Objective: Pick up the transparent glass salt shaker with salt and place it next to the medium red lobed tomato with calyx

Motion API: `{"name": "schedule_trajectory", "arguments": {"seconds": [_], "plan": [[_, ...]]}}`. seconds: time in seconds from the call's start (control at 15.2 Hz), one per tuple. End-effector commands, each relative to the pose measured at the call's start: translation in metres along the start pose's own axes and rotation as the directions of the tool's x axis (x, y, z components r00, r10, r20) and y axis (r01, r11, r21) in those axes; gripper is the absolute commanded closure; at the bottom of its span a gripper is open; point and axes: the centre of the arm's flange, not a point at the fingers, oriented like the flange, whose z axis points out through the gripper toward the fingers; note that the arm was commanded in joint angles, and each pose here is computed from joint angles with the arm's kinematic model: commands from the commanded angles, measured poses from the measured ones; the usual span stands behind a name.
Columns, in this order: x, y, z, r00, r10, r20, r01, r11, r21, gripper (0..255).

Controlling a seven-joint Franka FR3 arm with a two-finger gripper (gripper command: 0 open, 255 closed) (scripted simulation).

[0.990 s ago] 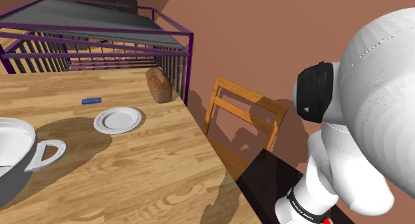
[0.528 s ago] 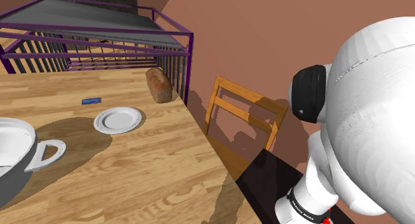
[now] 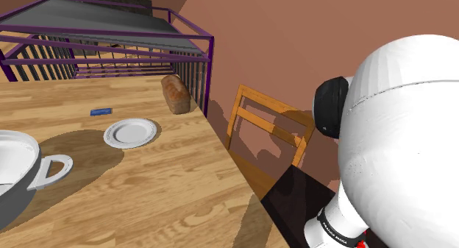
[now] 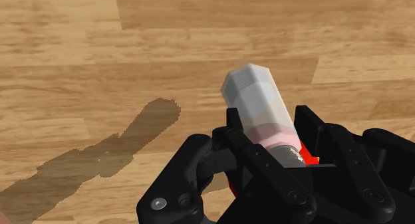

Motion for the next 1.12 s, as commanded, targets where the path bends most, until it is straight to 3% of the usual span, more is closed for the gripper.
{"name": "schedule_trajectory", "arguments": {"seconds": [0.0,0.79,1.06], "plan": [[-0.002,0.002,0.010,1.000,0.000,0.000,0.000,1.000,0.000,255],[-0.017,0.010,0.071,1.000,0.000,0.000,0.000,1.000,0.000,255],[-0.018,0.010,0.072,1.000,0.000,0.000,0.000,1.000,0.000,255]]}}
